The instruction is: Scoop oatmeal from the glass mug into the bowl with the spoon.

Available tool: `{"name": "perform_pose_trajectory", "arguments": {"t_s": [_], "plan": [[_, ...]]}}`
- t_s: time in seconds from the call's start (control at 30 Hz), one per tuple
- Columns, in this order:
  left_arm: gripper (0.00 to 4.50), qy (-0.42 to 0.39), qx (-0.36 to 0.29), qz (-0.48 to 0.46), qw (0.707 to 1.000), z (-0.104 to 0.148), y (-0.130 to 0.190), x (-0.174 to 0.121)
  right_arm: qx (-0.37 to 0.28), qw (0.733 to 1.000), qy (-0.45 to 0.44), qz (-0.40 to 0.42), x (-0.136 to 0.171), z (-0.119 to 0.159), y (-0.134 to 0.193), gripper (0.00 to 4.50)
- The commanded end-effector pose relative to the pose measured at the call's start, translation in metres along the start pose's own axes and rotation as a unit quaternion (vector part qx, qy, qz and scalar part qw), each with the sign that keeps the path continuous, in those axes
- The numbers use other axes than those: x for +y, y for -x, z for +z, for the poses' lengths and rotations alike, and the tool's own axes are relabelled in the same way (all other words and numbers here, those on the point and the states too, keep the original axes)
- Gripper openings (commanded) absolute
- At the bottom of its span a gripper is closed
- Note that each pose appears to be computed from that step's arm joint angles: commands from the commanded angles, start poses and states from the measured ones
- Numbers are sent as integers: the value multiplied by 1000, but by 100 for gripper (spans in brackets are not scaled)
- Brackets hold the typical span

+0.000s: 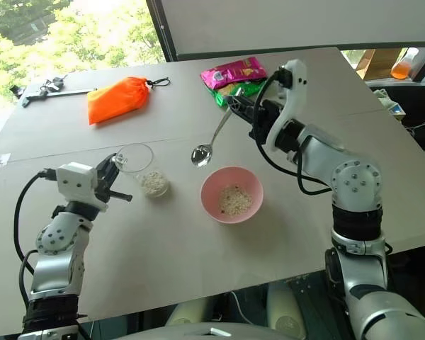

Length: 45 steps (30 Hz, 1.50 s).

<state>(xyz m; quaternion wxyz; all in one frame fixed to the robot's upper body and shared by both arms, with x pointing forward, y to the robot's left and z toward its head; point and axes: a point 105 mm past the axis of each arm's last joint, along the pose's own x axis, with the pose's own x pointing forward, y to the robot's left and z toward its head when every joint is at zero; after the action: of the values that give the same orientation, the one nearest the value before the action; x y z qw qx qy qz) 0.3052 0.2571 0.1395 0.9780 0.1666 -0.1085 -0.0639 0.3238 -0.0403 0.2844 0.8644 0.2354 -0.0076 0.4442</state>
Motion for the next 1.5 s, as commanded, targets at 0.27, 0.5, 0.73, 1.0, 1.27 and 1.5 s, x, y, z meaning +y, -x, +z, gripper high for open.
{"name": "perform_pose_trajectory", "arguments": {"t_s": [0.27, 0.5, 0.73, 1.0, 1.27, 1.5], "plan": [[5, 20, -14, -61, 998, 11, -21, -32, -29, 992, 60, 104, 52, 20, -28, 0], [5, 27, -40, -94, 994, 31, -32, -45, 41, 983, 165, 72, 35, -18, -44, 0], [5, 9, -54, -141, 988, 47, -45, -65, 113, 968, 206, 90, 33, -60, -46, 0], [5, -18, -60, -158, 986, 55, -56, -73, 152, 973, 150, 91, 35, -87, -43, 0], [5, -24, -53, -162, 985, 47, -55, -75, 96, 964, 233, 80, 33, -59, -49, 0], [5, -22, -50, -166, 985, 41, -55, -78, 103, 945, 296, 90, 30, -54, -48, 0]]}}
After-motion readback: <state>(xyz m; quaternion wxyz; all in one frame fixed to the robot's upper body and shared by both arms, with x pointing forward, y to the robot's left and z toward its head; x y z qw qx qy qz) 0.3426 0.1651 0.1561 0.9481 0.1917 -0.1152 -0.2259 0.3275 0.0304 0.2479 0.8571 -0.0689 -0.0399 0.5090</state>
